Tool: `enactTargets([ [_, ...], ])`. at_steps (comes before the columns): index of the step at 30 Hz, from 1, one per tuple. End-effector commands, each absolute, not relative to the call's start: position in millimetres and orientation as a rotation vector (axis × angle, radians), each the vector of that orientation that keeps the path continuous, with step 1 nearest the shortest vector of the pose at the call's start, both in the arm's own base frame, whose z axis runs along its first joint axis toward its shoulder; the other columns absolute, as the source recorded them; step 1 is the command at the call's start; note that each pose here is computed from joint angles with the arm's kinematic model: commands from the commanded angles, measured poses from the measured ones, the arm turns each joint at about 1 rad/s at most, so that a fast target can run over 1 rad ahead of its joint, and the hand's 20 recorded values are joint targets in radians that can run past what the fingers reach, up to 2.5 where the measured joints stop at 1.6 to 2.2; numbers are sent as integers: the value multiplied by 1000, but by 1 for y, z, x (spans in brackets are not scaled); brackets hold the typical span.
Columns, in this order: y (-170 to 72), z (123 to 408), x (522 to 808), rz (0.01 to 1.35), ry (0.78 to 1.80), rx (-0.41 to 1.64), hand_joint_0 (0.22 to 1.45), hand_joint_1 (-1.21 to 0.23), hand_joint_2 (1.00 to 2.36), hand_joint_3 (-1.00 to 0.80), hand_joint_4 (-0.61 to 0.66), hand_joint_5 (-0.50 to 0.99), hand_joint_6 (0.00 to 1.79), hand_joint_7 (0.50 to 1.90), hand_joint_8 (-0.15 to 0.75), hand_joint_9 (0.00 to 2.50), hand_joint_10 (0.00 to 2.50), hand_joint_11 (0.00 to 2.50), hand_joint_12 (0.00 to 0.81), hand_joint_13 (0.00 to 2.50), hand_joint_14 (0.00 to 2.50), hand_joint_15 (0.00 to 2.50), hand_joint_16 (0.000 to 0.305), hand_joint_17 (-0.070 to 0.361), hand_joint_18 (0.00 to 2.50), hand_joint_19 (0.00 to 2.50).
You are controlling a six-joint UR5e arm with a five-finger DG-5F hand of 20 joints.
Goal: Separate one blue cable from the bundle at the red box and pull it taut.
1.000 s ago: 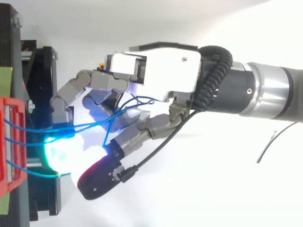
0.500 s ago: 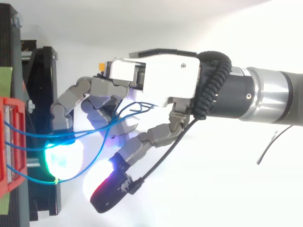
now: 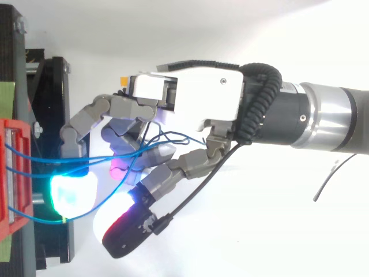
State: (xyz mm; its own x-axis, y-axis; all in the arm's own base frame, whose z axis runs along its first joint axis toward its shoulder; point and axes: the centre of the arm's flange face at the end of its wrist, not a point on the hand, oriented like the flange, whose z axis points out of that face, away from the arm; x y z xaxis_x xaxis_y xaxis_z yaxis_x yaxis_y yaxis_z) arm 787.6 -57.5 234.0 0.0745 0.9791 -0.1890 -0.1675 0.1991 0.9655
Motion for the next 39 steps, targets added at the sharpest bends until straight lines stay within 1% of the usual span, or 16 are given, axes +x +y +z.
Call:
enactTargets([
  [1,-57,234,788,1100,1126,963,553,-809,1000,-500,92,-140,865,899,251,901,2500,1226,381,1272,89,1721,47,106,1055,1213],
  [3,-58,234,788,1098,1122,964,510,-877,1000,-500,94,-140,852,908,262,933,2436,1284,398,1262,0,1691,51,115,1045,1191],
  [7,-58,234,788,1097,1123,967,477,-885,1000,-500,112,-141,848,874,269,928,2371,1247,417,1251,1,1637,54,121,1040,1177],
  [9,-58,234,788,1096,1124,966,483,-846,1000,-500,106,-139,844,855,269,937,2335,1235,413,1252,2,1627,53,119,1039,1178],
  [10,-58,234,788,1096,1124,966,508,-706,1000,-500,109,-135,833,879,257,961,2269,1245,399,1257,2,1615,50,114,1028,1186],
  [13,-58,235,787,1096,1124,966,556,-584,1000,-500,89,-131,825,900,237,997,2160,1331,370,1257,4,1625,46,103,1019,1208],
  [15,-58,234,787,1094,1127,968,596,-520,1000,-500,59,-130,824,922,229,999,2121,1369,360,1252,5,1634,43,97,1003,1224],
  [16,-58,234,787,1094,1127,968,606,-521,1000,-500,52,-130,823,925,229,999,2116,1380,350,1250,6,1635,43,98,1001,1224],
  [19,-58,234,787,1094,1127,968,637,-573,1000,-500,39,-128,825,901,232,977,2134,1369,355,1250,6,1633,42,95,997,1252],
  [24,-58,234,788,1093,1123,969,661,-769,1004,-443,17,-136,835,890,237,928,2133,1369,362,1215,5,1628,43,97,986,1238],
  [29,-59,234,787,1090,1123,972,720,-924,1000,-500,-33,-154,857,894,231,891,2146,1331,366,1186,7,1592,44,98,980,1209],
  [31,-59,234,787,1090,1123,972,748,-947,1000,-500,-76,-156,870,883,227,899,2173,1308,366,1180,8,1580,44,99,992,1196],
  [33,-59,234,788,1091,1121,971,768,-968,1000,-500,-48,-148,906,704,233,903,2165,1302,371,1151,12,1549,44,99,1000,1161],
  [35,-59,234,788,1092,1120,970,774,-984,1000,-500,-25,-145,916,676,239,898,2148,1307,378,1124,13,1531,44,100,1001,1134],
  [36,-58,234,788,1092,1119,969,780,-984,1000,-500,-18,-144,939,742,247,896,2150,1310,376,1111,14,1513,44,98,992,1133],
  [39,-58,234,788,1092,1119,969,738,-1000,1000,-500,27,-143,953,766,259,902,2189,1279,373,1105,14,1491,43,97,991,1133],
])
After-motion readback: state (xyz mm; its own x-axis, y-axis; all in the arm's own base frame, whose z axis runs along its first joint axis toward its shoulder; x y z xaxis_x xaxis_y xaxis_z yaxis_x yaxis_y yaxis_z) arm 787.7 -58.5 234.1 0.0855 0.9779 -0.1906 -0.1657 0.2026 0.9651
